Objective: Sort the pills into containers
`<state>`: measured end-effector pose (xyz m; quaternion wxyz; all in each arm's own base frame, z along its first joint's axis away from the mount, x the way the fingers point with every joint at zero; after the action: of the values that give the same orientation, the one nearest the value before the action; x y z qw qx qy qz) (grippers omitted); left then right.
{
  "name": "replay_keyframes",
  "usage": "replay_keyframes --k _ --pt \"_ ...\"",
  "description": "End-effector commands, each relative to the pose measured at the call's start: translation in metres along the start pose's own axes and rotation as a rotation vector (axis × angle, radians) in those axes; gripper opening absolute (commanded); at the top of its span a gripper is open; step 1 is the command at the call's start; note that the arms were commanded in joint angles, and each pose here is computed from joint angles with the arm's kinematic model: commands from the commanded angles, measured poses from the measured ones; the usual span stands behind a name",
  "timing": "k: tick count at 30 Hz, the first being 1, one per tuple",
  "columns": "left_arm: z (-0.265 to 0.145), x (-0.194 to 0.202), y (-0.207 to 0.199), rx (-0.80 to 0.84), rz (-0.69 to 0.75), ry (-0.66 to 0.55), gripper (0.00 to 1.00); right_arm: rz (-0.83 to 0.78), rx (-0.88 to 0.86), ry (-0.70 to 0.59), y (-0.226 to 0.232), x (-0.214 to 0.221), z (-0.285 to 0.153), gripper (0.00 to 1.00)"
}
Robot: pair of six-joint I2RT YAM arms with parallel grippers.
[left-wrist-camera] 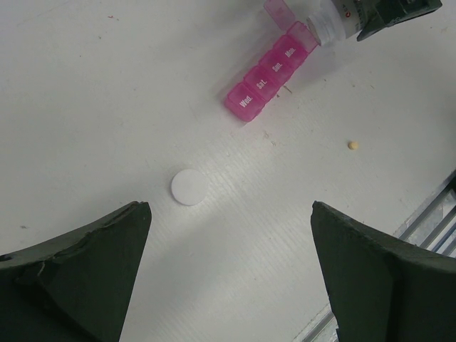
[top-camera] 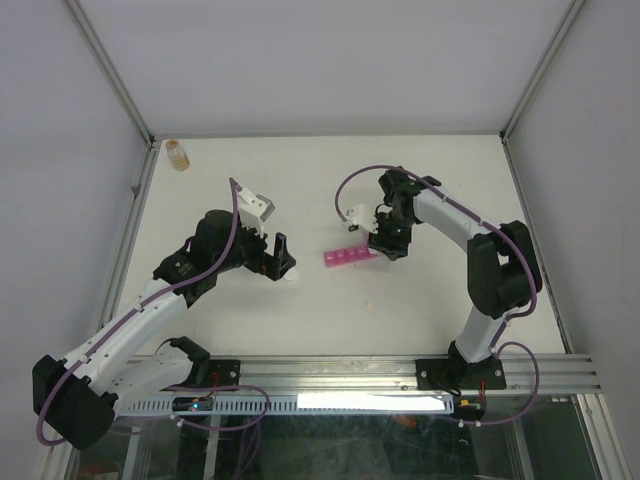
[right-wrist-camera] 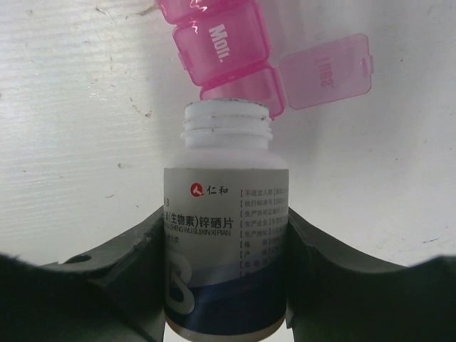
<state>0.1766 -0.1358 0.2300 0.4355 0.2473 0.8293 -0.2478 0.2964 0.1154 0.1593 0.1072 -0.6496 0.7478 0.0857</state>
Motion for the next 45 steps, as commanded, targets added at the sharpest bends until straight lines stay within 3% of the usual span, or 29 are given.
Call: replay_keyframes --k 1,2,5,7,9,10,11,14,16,19,21,23,26,28,30,31,33,36,38,40,43,45 --pt "0.0 -0.008 0.001 0.015 0.043 -0.058 0.99 -0.004 0.081 0.021 -0.005 -0.003 -0.008 0.0" --pt "-0.001 -0.008 0.001 0.016 0.043 -0.059 0.99 0.013 0.052 0.049 -0.004 -0.001 -0.008 0.0" --pt "-0.001 -0.008 0.001 0.014 0.042 -0.059 0.99 -0.01 0.087 -0.078 -0.003 -0.011 -0.019 0.0" --pt "-0.001 -0.008 0.001 0.016 0.043 -0.062 0.99 0.006 0.082 0.033 -0.004 -0.001 -0.009 0.0" --pt "-0.001 -0.008 0.001 0.018 0.043 -0.059 0.99 0.019 0.001 -0.041 -0.001 -0.008 -0.017 0.0" --pt "0.0 -0.008 0.001 0.017 0.043 -0.058 0.99 -0.002 0.064 -0.07 -0.001 -0.008 -0.015 0.0" --pt "0.0 -0.009 0.001 0.019 0.043 -0.06 0.99 -0.014 0.154 -0.018 -0.005 -0.004 -0.014 0.0" --pt "0.0 -0.008 0.001 0.02 0.043 -0.058 0.99 0.023 -0.009 -0.037 -0.001 -0.008 -0.015 0.0" --pt "0.0 -0.008 0.001 0.019 0.043 -0.058 0.99 -0.009 0.148 -0.012 -0.007 -0.002 -0.011 0.0" --pt "0.0 -0.008 0.001 0.02 0.044 -0.058 0.99 0.018 -0.003 -0.044 0.0 -0.007 -0.015 0.0" --pt "0.0 -0.008 0.001 0.02 0.042 -0.057 0.99 -0.01 0.13 -0.012 -0.006 -0.003 -0.01 0.0" --pt "0.0 -0.007 0.001 0.022 0.042 -0.058 0.99 0.017 0.017 -0.037 -0.001 -0.007 -0.014 0.0" --pt "0.0 -0.008 0.001 0.023 0.044 -0.057 0.99 -0.004 0.126 0.008 -0.006 -0.002 -0.009 0.0" --pt "0.0 -0.007 0.001 0.023 0.042 -0.055 0.99 0.019 -0.004 -0.062 0.0 -0.009 -0.018 0.0" --pt "0.0 -0.008 0.001 0.024 0.042 -0.056 0.99 -0.007 0.084 -0.056 -0.003 -0.006 -0.013 0.0" --pt "0.0 -0.008 0.001 0.025 0.043 -0.057 0.99 -0.004 0.13 0.005 -0.008 -0.002 -0.011 0.0" --pt "0.0 -0.007 0.001 0.024 0.041 -0.056 0.99 0.024 -0.013 -0.063 -0.001 -0.008 -0.017 0.0" --pt "-0.001 -0.008 0.001 0.026 0.044 -0.059 0.99 0.01 0.12 -0.021 -0.01 -0.003 -0.011 0.0" --pt "0.0 -0.007 0.001 0.027 0.041 -0.058 0.99 0.033 -0.025 -0.06 -0.002 -0.007 -0.017 0.0" --pt "0.0 -0.008 0.001 0.026 0.043 -0.058 0.99 -0.008 0.145 0.01 -0.007 -0.001 -0.008 0.0" --pt "-0.001 -0.008 0.001 0.026 0.043 -0.06 0.99 0.035 -0.021 -0.062 -0.003 -0.007 -0.017 0.0" --pt "-0.001 -0.008 0.001 0.026 0.044 -0.06 0.99 -0.007 0.163 0.027 -0.009 0.002 -0.006 0.0"
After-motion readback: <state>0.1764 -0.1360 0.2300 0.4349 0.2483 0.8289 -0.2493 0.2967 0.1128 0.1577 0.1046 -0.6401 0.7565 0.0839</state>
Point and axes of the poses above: each gripper's point midway between its finger pads, its own z axis out along the fingers, its own y axis along the line the jaws close on, x = y × z, the point moved 10 cm from there along -z, back along the fingers, and after that the axes turned 3 degrees about z, right-handed, at the moved point
